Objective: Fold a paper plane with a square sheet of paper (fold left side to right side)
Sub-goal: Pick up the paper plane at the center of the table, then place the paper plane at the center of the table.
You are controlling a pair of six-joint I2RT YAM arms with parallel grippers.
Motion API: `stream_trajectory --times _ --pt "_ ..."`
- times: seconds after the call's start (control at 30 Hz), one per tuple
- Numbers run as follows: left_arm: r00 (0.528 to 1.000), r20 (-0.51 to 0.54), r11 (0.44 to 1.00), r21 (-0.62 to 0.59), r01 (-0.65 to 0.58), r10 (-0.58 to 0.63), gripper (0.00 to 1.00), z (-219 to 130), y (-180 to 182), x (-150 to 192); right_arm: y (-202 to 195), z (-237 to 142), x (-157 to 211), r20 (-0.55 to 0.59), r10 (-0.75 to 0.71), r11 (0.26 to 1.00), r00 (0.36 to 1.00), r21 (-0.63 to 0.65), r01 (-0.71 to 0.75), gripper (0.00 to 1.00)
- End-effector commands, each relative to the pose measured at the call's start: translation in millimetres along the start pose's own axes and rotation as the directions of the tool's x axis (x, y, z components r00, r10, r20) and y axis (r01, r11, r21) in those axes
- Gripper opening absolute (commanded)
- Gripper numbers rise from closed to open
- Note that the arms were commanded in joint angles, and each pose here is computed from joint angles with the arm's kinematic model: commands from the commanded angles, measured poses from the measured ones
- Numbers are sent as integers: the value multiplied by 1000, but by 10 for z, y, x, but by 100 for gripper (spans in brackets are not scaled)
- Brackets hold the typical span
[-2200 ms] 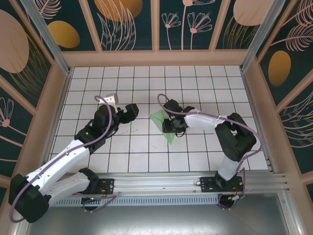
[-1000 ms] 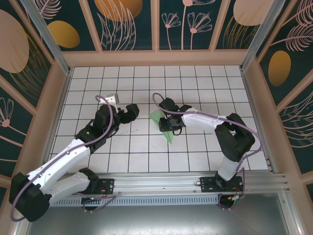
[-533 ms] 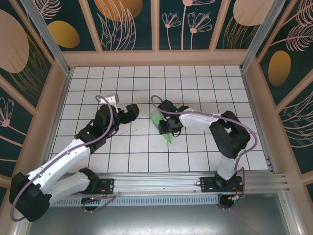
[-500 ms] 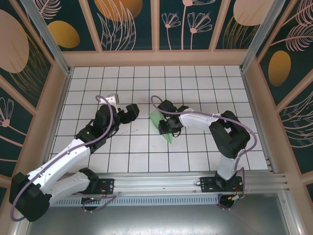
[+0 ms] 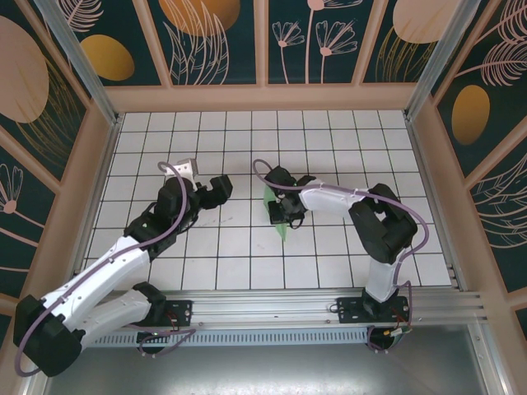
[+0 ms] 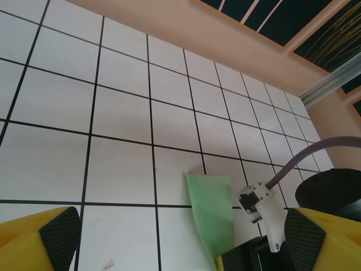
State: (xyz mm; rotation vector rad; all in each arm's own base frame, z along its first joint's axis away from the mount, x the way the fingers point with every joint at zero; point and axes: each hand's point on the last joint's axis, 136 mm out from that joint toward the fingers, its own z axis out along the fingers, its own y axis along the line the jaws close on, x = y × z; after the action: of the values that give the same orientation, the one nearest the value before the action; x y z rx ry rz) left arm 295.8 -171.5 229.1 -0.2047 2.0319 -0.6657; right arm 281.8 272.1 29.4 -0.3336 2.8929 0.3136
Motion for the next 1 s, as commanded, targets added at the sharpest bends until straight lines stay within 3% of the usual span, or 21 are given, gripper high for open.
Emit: stream_trajectory --times 0.0,0.27,0.43,0.63,0.7,0.83,0.97 --pt "999 20 1000 -1 -24 24 95 -109 15 -37 12 -293 -349 67 55 999 996 -4 -55 1" --pt "999 -18 998 46 -46 47 96 -147 -36 53 -325 -218 -1147 78 202 976 976 72 -207 0" --pt "998 -26 998 48 -51 52 96 -179 -19 81 -480 -98 -1511 88 171 971 981 154 -183 0" --pt "998 -21 998 24 -54 54 96 -198 39 85 -544 157 -1554 25 121 970 992 211 -124 0" --pt "998 -20 998 22 -56 57 96 -199 37 78 -755 179 -1593 25 142 957 990 251 -143 0" --pt "998 -23 998 17 -57 57 97 -181 40 82 -790 259 -1589 8 145 962 989 232 -143 1" --pt "998 -32 998 7 -61 61 96 -154 57 102 -789 323 -1565 -6 136 965 991 227 -131 7"
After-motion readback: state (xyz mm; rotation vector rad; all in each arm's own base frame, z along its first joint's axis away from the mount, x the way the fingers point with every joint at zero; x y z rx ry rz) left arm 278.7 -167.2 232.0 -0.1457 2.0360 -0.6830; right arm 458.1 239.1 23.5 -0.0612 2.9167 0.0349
